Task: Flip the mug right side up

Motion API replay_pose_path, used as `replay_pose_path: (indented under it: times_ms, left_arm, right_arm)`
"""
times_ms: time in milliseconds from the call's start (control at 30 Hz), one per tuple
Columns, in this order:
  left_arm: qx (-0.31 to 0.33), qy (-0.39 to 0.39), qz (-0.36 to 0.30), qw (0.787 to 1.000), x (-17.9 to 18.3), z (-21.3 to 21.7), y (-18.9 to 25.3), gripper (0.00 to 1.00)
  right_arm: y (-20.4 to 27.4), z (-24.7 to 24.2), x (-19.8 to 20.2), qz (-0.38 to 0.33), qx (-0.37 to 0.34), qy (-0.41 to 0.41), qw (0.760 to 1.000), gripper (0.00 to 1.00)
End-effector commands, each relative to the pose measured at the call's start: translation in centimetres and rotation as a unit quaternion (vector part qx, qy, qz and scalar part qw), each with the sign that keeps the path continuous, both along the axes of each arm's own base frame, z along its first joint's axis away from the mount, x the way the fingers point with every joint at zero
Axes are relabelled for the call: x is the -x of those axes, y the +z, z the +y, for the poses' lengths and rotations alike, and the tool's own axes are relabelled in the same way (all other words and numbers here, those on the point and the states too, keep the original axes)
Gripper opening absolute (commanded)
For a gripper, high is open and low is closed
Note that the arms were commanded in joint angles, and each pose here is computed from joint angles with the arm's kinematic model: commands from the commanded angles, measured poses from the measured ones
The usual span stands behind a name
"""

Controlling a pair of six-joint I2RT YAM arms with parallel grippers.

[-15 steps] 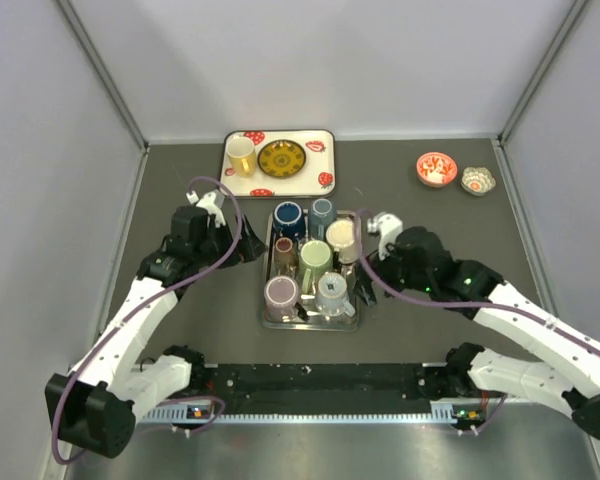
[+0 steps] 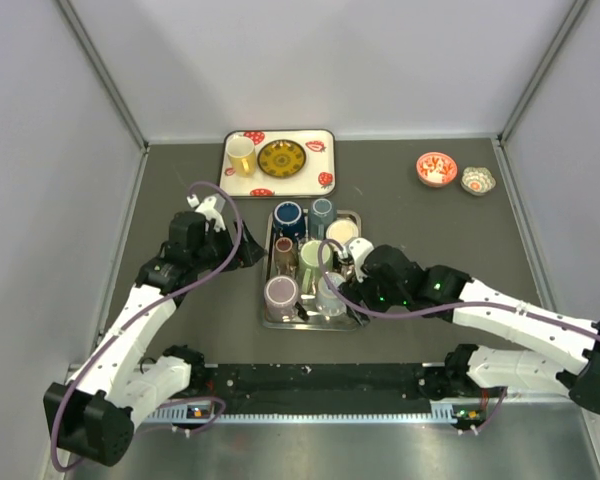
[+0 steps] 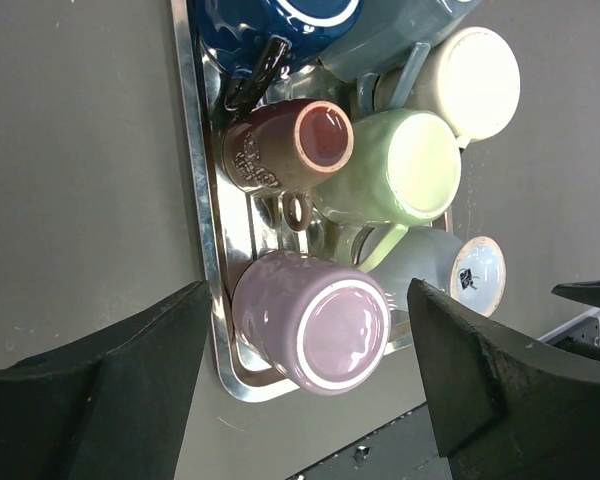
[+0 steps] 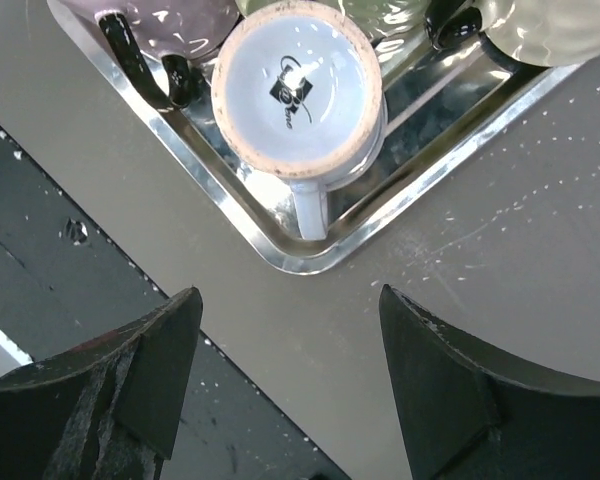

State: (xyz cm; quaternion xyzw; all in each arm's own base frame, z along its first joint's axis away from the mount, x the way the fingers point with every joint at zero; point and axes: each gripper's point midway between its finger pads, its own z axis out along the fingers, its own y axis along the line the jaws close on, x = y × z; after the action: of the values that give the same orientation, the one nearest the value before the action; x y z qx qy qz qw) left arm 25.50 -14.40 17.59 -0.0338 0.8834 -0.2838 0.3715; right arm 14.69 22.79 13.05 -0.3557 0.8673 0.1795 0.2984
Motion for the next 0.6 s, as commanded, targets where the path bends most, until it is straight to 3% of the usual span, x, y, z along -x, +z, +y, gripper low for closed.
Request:
replay_pose_path:
  times_ms: [0,167,333,567]
  left_arm:
    - [0.006,-0.012,-0.026,1.0,-0.4,-0.4,0.8,0.83]
    - [-0.007,-0.014,-0.034,0.999,-0.1,0.0,0.7,0.76]
    - [-0.008,-0.026,-0.032,0.999,0.2,-0.2,0.1,0.63]
    - [-0.014,-0.021,-0.039,0.999,0.1,0.1,0.3,0.61]
  right_arm:
    - [0.2,2.0,-1.1,-0.014,-0.027,-0.005,1.0,0.72]
    - [-0.6,3.0,-1.7,-0.016,-0.021,0.004,1.0,0.68]
    - [-2.1,3.4,-2.5,-0.015,0.005,0.001,1.0,0.63]
    - [-2.8,3.9,-3.7,-0.026,0.02,-0.009,0.999,0.54]
